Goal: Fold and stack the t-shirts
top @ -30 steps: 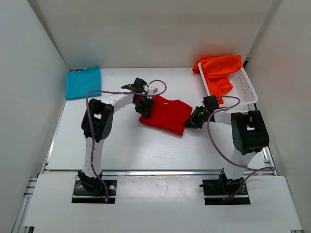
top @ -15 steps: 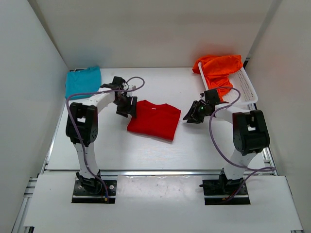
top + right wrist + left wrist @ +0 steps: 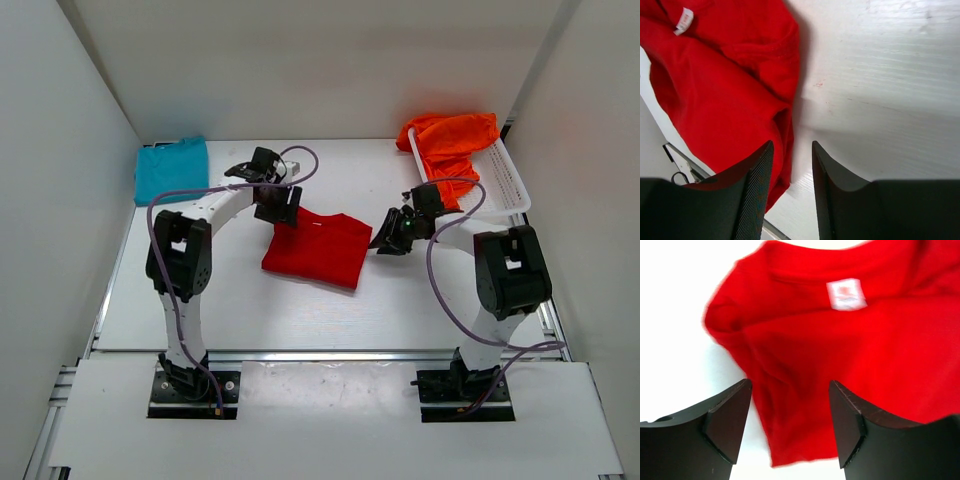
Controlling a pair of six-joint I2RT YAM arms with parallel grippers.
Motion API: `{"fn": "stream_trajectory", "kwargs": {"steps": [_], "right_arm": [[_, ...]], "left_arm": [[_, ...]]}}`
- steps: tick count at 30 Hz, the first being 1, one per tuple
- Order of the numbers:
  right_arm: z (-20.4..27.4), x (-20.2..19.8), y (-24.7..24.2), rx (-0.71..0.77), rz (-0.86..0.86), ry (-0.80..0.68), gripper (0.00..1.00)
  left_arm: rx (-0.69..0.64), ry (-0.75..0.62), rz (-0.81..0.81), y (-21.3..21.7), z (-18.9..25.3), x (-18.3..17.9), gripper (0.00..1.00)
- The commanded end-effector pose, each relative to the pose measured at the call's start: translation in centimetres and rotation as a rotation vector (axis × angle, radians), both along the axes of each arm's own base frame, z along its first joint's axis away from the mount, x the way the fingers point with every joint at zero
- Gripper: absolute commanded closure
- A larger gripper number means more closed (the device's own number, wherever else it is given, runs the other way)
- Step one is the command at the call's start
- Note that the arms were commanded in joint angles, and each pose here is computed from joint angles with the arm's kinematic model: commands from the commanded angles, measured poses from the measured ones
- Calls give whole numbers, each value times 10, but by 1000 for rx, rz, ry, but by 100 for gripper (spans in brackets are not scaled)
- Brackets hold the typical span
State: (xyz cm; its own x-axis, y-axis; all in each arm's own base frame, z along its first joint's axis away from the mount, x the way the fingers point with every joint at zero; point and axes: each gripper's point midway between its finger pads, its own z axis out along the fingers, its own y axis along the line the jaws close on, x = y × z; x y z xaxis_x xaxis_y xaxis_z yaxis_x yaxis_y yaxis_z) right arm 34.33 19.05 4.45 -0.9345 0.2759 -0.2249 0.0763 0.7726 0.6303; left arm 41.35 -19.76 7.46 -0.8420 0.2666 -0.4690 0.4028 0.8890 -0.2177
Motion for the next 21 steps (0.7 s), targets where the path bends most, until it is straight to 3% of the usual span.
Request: {"fn": "stream_trajectory", "kwargs": {"steps": [1,5,10,15,21], "right_arm": [[2,12,13,22,31,-21,58],[-9,15,11,-3,41,4,57],[-1,24,10,-11,50,-22,57],[9,18,13,-9,52,-45,57],[11,5,14,15,38,-43,55]], "left_arm": [[73,-101,80,19,1,31,28],[125,-140,160,40,-4,46,27],[125,-119,162,48,-7,36,25],[61,-137,173,54,18,28,23],[-74,-73,101,37,28,-7,17]]}}
